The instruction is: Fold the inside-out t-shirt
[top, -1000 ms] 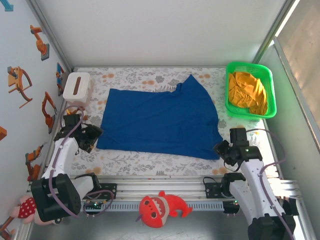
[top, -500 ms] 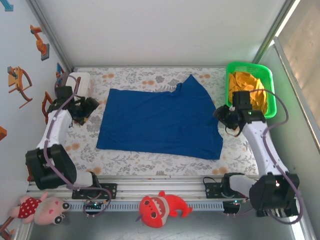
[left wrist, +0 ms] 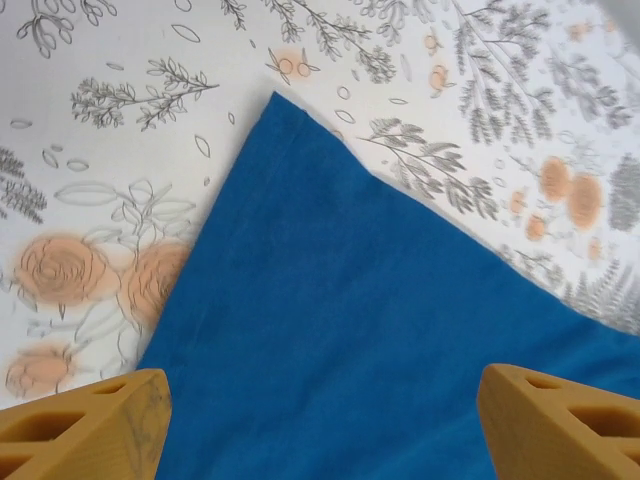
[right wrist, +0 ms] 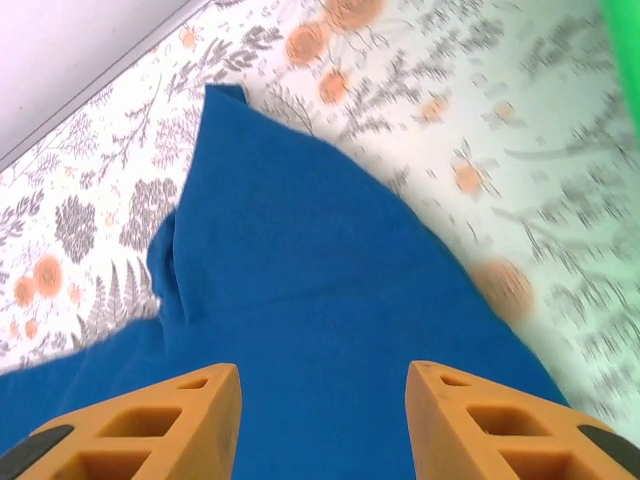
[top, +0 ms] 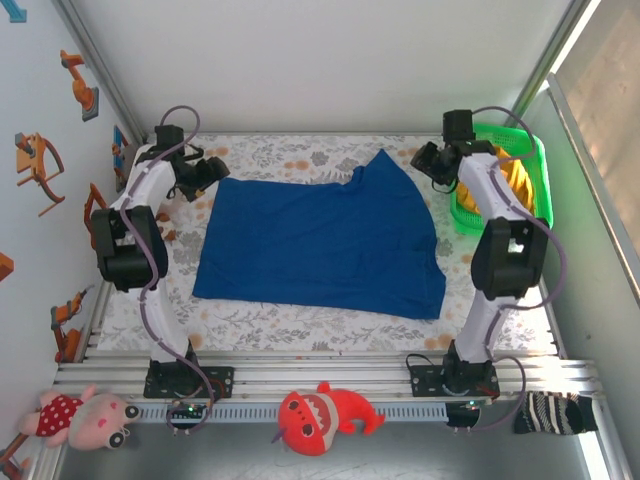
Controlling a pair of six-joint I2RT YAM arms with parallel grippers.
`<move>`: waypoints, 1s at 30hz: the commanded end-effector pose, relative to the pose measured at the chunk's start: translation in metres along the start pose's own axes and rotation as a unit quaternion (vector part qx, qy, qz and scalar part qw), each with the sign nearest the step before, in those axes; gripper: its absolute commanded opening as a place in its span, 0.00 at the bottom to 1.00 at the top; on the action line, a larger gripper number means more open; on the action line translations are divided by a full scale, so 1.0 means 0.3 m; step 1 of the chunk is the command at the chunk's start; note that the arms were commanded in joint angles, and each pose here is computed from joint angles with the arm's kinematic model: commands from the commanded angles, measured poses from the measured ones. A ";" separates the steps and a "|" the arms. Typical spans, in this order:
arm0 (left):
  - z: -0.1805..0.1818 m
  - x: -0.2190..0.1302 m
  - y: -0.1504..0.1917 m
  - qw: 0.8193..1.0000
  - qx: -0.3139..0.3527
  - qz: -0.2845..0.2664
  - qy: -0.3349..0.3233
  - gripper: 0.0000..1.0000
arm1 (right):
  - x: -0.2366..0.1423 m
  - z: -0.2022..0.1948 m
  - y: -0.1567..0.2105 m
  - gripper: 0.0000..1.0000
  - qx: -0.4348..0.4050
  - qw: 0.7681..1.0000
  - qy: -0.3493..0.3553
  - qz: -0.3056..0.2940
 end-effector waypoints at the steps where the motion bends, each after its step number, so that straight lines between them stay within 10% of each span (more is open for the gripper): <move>1: 0.032 0.016 -0.013 0.999 0.021 0.017 -0.029 0.80 | 0.097 0.081 -0.039 0.46 -0.028 1.000 -0.011 0.005; 30: 0.044 0.240 -0.056 0.996 0.049 0.066 -0.031 0.80 | 0.659 0.242 -0.092 0.50 -0.113 0.989 -0.069 -0.063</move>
Point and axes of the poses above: each hand's point on the last joint's axis, 136 mm out from that joint toward the fingers, its own x axis out along the fingers, its own z axis along the line the jaws close on, y = z × x, the point moved 3 cm from there along -x, back along the fingers, and after that the axes turned 11 degrees about x, right-handed, at the moved point
